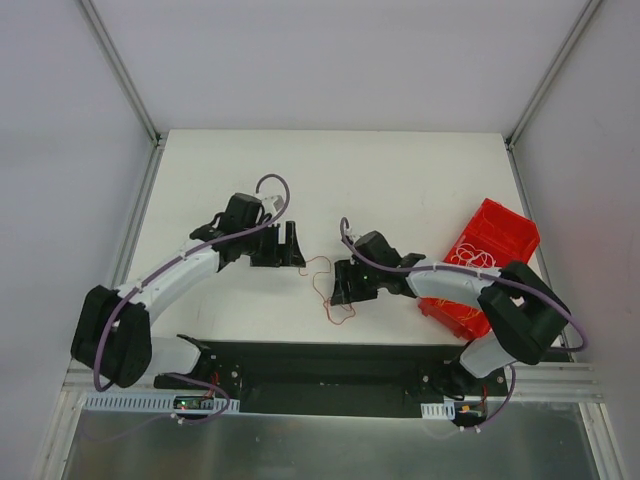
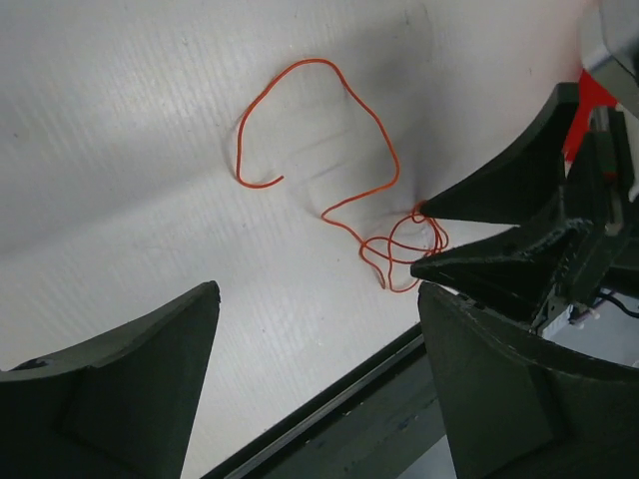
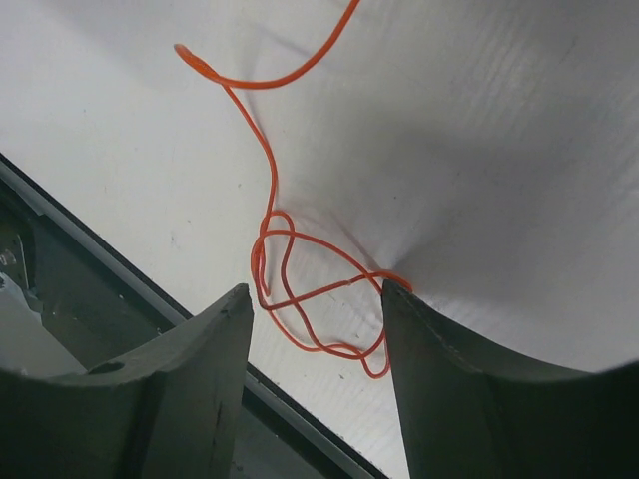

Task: Untangle the cables

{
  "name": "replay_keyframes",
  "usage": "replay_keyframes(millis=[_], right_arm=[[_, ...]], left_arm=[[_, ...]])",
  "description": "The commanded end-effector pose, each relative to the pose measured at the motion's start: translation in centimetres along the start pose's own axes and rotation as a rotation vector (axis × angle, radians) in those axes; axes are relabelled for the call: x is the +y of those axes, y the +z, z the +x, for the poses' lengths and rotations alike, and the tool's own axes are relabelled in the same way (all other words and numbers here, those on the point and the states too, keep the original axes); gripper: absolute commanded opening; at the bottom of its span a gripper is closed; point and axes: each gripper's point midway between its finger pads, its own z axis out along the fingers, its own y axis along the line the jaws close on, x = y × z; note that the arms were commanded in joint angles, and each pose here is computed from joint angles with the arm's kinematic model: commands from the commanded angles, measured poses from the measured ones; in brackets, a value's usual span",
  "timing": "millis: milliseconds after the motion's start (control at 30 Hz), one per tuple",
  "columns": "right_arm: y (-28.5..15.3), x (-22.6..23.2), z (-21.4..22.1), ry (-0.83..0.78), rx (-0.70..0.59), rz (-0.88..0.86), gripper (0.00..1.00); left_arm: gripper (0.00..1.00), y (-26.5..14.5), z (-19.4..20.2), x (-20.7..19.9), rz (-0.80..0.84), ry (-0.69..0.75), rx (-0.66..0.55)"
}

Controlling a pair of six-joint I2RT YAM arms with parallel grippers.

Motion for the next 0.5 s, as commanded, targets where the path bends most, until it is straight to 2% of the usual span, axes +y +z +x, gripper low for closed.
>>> replay_keyframes(millis=[0,133,233,467], right_arm=[[-1.6,0.9,-1.2,-0.022,-0.092,-0.029,0.58],[-3.1,0.9,-0.7,-0.039,-0.108,-0.029,0.6],[-4.3,0.8,-0.7,-0.046,-0.136,-0.026,0.61],[-4.7,0.3,0.4,-0.03,-0.127,-0.03,0.62]], left_arm=[[0.83,2.3,-0.7,-1.8,0.089,-0.016,0.008],[0.85,4.8,-0.2,-3.1,0.125,0.048,0.044],[0.82,6.9,0.3,-3.7,0.123,0.066,0.084],[0.47,9.8,1.5,-3.0,0.07,0.024,0.145]])
